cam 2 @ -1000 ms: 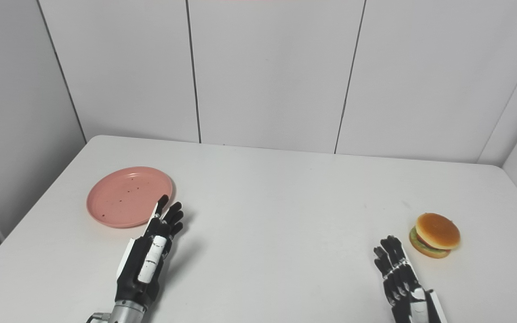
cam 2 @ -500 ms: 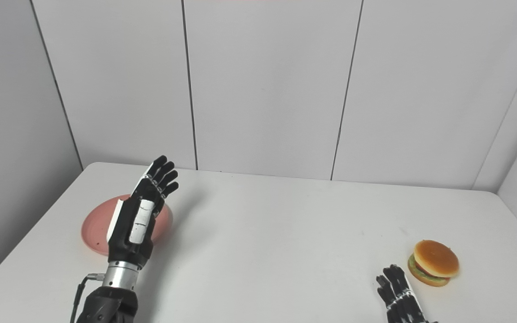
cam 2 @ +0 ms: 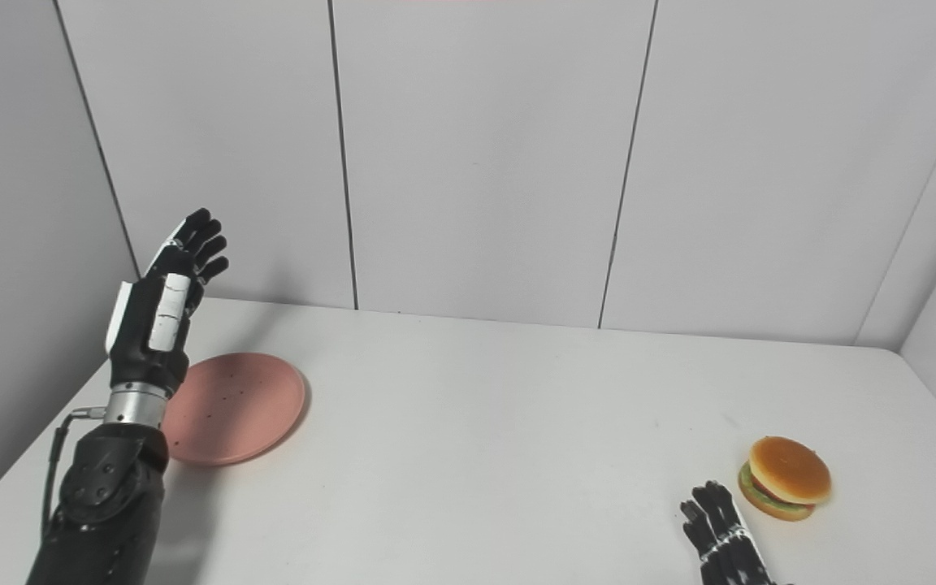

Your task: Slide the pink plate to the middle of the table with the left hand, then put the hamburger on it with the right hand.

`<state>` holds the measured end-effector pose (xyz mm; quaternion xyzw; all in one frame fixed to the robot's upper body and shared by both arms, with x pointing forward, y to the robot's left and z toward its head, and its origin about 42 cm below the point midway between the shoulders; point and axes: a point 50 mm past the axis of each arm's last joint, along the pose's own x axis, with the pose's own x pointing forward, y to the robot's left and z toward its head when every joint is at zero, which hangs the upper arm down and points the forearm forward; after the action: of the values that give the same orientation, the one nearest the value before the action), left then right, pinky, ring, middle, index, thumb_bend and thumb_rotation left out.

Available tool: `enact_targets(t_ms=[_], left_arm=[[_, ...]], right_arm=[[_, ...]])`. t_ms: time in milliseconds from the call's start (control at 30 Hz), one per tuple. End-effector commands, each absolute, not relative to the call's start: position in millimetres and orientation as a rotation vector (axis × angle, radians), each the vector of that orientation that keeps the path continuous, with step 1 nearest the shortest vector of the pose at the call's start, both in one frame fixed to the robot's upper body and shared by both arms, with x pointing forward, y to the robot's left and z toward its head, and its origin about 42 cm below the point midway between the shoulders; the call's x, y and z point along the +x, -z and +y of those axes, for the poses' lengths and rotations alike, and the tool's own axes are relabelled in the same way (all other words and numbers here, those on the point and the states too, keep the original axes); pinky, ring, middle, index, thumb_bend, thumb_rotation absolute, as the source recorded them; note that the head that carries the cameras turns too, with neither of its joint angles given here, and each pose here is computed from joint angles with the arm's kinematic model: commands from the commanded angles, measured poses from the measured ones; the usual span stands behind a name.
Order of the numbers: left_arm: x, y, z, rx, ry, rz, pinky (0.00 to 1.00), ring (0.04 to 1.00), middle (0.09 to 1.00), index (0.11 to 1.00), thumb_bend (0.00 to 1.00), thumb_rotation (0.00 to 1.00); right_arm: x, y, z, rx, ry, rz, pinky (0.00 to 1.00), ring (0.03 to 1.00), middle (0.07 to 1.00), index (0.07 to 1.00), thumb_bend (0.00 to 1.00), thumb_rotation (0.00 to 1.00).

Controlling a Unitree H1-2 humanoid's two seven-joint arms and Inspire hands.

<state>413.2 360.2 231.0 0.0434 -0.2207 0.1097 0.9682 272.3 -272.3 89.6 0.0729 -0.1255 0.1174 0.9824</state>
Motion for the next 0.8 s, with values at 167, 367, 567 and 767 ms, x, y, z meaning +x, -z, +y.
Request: enact_targets(t_ms=[167,367,567,767], left_arm=[[439.9,-276.3,410.0,0.124,-0.28,-0.554,0.89,0.891,0.87,0.873,0.95,0.82],[447.8,-261.5,441.8,0.136,-0.312,-0.508,0.88,0.883,0.868,0.871,0.94,0.82],[451.9,-242.0,462.3,0.132,-0.328,-0.45,0.87,0.886,0.869,0.859,0.94,0.85],[454.1,-214.5,471.6,0.058,-0.331,-0.352,0.82,0.89,0.888,0.869,0.93,0.82]], right_arm=[[297.0,-70.1,-291.5,0.152,-0.166,-0.132,0.98,0.949,0.958,0.958,0.86,0.96],[295.9,-70.6,-290.6,0.159,-0.159,-0.134,0.97,0.947,0.95,0.947,0.87,0.95],[295.1,-70.7,-290.7,0.152,-0.165,-0.137,0.97,0.947,0.951,0.947,0.87,0.96],[293.2,-71.1,-291.3,0.152,-0.163,-0.137,0.98,0.945,0.95,0.947,0.87,0.95]])
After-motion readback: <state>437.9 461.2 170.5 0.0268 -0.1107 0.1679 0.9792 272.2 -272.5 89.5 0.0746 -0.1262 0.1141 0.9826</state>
